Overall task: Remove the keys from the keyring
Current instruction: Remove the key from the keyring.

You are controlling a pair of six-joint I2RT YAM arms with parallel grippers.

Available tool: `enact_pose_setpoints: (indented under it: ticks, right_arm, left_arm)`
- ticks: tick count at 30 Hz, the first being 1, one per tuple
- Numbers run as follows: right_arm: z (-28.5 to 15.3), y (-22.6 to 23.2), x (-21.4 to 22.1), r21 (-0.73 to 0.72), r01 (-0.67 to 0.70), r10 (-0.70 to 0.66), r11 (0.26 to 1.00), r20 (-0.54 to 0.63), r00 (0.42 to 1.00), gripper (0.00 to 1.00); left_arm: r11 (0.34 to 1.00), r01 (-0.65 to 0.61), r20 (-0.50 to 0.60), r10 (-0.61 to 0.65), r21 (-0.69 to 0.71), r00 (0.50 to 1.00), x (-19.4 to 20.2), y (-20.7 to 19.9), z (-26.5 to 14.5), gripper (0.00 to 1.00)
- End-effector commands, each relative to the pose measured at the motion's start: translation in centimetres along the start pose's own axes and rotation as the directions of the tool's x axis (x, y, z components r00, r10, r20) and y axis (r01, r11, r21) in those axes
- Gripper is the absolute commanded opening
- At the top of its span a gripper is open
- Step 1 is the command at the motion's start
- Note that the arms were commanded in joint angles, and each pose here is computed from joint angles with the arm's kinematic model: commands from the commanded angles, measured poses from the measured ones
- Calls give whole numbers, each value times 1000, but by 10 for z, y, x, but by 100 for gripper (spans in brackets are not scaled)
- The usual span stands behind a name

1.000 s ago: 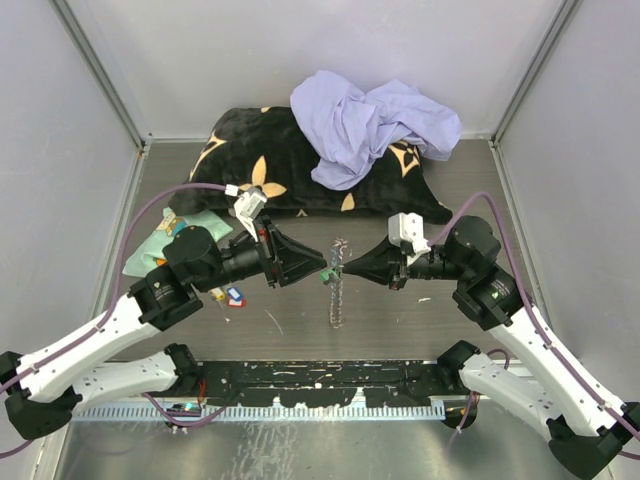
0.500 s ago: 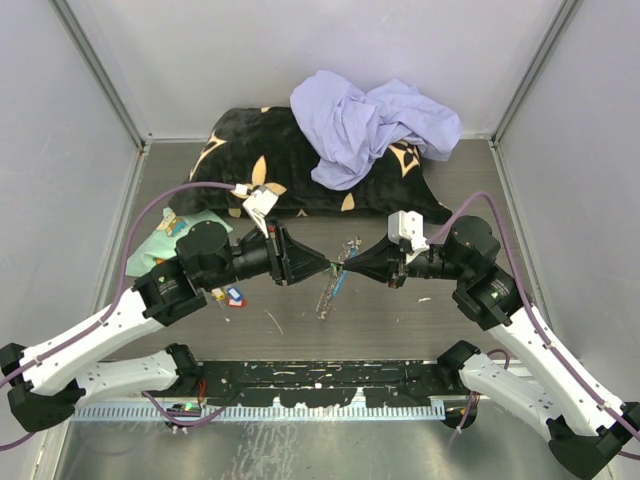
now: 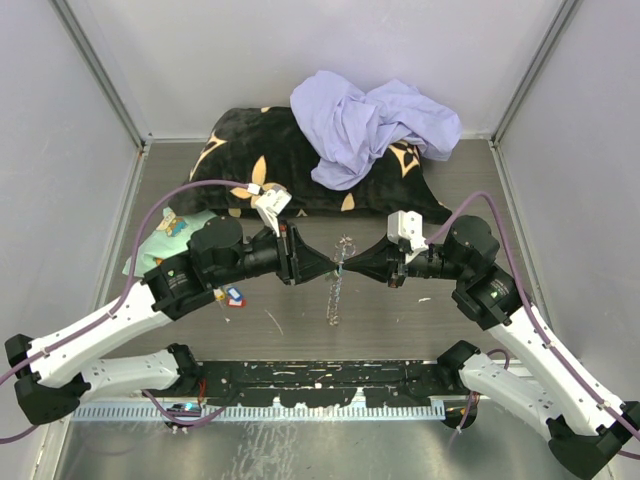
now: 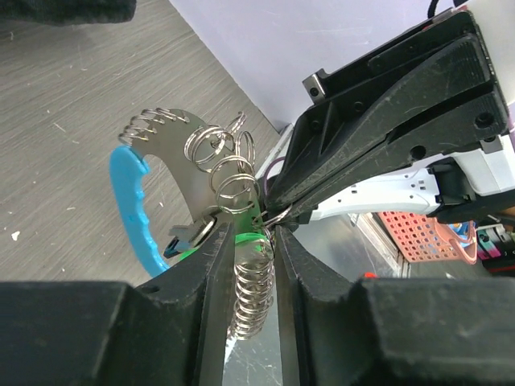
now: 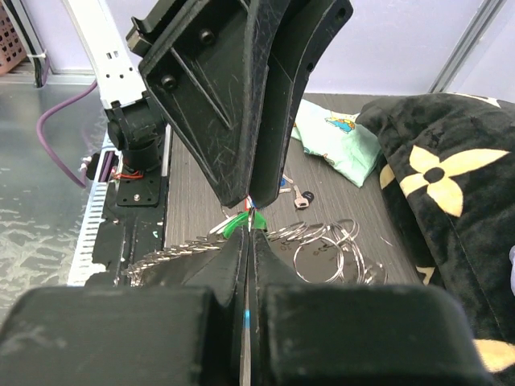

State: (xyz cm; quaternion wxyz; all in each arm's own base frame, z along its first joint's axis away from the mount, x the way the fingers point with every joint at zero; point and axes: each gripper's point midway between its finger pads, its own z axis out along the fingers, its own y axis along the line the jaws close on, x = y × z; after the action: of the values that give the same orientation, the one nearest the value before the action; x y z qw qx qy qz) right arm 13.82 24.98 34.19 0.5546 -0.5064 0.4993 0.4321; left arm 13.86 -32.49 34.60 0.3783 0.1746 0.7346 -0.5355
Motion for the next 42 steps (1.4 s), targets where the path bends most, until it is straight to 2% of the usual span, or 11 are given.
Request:
enact_pose_setpoints:
  ticks: [1,6,9,24,33,42]
  right_arm:
    - [0,-5,-21,20,70,-71,997,54,996,1]
    - [-1,-5,-22,20,71,-72,997,55,996,1]
    - [-1,-5,-24,20,76,-77,997,58,995,1]
    - [-2,-1,-36,6,86,-86,996,93,992,1]
    - [-2,1,-36,-3,80,-79,997,101,992,1]
    - [-4,-1,-33,14,75,-76,997,94,993,1]
  left_arm:
    - [999,-18,46,17,38,999,-19,-17,-5,25]
    - [1000,-21,34,20,20,999,-17,-14,-4,7]
    - [1000,-23,29,22,17,999,-16,-14,-6,1]
    - [1000,1,-17,-1,-5,1000,4,3,3,0]
    - [998,46,22,-47,30,999,2,7,5,0]
    - [999,30,45,-32,43,999,0,10,-3,0]
